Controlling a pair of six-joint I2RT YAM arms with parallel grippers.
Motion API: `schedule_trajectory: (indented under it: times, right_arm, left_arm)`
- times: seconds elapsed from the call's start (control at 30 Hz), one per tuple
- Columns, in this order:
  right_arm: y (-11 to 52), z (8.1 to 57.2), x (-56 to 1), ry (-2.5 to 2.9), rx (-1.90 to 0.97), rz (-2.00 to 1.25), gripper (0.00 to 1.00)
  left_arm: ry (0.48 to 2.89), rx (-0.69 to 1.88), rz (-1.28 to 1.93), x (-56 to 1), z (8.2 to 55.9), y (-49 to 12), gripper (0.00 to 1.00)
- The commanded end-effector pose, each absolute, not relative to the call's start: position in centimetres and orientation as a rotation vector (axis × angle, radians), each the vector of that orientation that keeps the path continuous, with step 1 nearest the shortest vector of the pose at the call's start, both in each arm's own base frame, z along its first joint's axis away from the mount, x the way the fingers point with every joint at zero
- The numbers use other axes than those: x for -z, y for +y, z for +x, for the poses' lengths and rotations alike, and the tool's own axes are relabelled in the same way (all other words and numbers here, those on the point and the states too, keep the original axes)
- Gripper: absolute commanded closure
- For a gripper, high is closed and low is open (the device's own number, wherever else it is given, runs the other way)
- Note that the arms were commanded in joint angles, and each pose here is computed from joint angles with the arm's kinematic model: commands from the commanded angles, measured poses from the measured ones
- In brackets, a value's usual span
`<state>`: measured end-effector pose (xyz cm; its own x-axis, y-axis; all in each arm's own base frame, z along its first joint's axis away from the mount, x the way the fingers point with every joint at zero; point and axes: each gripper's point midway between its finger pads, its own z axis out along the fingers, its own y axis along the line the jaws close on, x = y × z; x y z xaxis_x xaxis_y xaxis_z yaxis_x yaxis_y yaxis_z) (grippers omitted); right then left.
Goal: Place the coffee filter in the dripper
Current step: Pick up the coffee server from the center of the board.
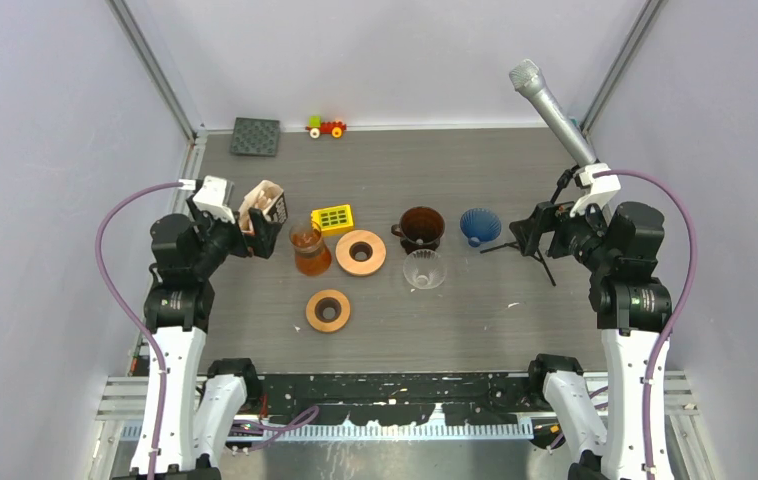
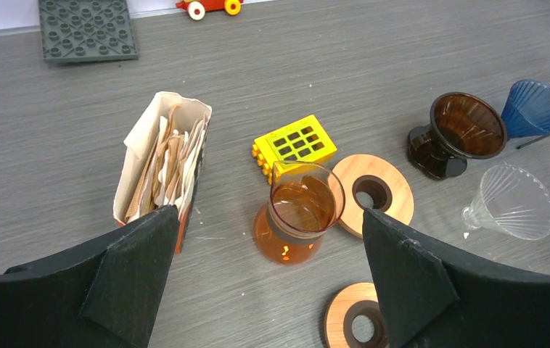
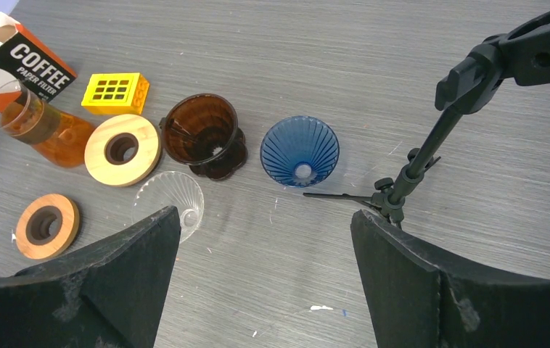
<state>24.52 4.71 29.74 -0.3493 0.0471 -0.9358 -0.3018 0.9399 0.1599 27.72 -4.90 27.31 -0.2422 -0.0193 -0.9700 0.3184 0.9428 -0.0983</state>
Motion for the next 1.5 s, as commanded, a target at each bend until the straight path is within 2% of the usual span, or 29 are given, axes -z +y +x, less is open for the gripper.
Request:
schedule_trajectory:
  times: [0.0,0.4,0.6,0.77,0.9,1.07,1.2,1.47]
  right_arm:
    - [4.8,24.6,-30.9,1.855,-0.349,-0.216,0.08]
    - [6.5,24.4,-29.0,1.948,-0.339,-0.391,0.08]
    - [11.2,24.8,-27.8,1.975,-0.351,-0.635,0.08]
    - [16.2,25.6,-23.4,2.048,-0.314,-0.894,0.1]
    - [19.0,26.8,-21.4,2.04,-0.229,-1.009,0.16]
    - [20.9,28.6,-21.3,2.013,-0.25,-0.975,0.19]
    - [21.0,28.5,-21.6,2.014,-0.264,-0.963,0.22]
    - [19.6,26.1,-21.1,1.96,-0.286,-1.034,0.22]
  left_arm:
    - [1.732,0.347,0.315,-29.5,27.0,-5.9,0.0]
    - [1.692,0.568,0.577,-30.5,24.2,-10.1,0.0]
    - [1.794,0.536,0.593,-28.6,25.4,-9.8,0.0]
    - [1.824,0.545,0.608,-27.6,26.6,-10.3,0.01]
    - [1.833,0.535,0.63,-26.9,27.8,-10.9,0.05]
    - [1.859,0.528,0.639,-25.6,29.5,-11.1,0.1]
    - [1.879,0.508,0.801,-24.1,29.7,-12.4,0.23]
    - [1.969,0.346,1.001,-20.6,31.6,-14.5,0.27]
